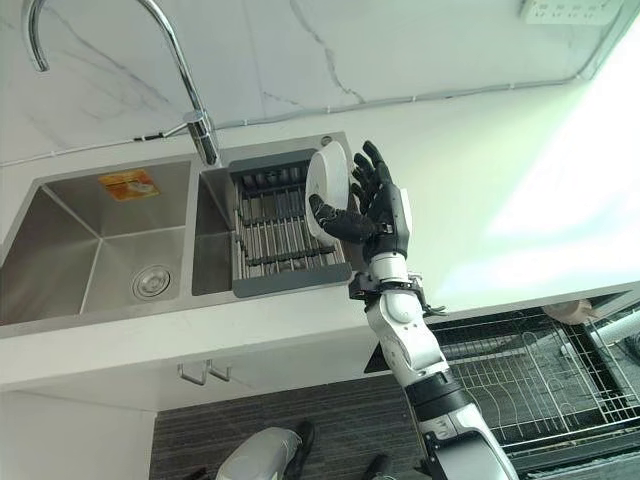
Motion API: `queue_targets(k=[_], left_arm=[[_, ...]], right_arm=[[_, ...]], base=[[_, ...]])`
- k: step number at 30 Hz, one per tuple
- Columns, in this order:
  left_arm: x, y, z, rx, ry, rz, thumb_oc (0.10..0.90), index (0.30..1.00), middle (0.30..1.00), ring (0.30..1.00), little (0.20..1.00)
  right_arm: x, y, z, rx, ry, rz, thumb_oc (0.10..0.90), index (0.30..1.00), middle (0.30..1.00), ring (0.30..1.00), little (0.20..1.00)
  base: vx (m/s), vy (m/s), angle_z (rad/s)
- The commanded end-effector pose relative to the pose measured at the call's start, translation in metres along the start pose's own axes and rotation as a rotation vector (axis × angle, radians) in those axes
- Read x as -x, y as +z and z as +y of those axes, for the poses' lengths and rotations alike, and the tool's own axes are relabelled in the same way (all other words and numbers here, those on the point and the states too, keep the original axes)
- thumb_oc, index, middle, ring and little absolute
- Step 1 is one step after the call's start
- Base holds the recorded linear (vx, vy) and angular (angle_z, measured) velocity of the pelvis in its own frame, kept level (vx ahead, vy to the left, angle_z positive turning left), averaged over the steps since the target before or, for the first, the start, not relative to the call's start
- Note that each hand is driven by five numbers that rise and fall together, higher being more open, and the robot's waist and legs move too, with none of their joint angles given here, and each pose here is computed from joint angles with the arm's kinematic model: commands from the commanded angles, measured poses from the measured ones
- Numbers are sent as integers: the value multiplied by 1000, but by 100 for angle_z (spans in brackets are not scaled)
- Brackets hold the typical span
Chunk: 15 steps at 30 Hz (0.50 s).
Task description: Place the dishes in the dishwasher.
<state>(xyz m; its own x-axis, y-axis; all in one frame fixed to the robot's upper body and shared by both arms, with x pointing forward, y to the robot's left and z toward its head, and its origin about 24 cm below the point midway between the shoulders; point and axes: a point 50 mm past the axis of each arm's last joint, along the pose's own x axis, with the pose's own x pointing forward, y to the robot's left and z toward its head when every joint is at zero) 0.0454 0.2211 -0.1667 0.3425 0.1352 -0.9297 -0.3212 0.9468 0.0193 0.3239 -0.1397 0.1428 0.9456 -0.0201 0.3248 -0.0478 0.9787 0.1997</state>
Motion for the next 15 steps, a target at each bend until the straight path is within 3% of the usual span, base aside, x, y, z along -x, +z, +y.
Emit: queue_targets(k=[1,15], left_arm=[[5,-1,29,-84,52,13,800,900,900,900,900],[3,11,26,-91,36,-16,800,900,900,900,900]], right_arm=[[-28,52,26,-31,77,-224,800,900,900,900,900],[-43,39,10,-14,-24,-120,800,900,900,900,900]], base=[[17,29,4],[4,10,1]])
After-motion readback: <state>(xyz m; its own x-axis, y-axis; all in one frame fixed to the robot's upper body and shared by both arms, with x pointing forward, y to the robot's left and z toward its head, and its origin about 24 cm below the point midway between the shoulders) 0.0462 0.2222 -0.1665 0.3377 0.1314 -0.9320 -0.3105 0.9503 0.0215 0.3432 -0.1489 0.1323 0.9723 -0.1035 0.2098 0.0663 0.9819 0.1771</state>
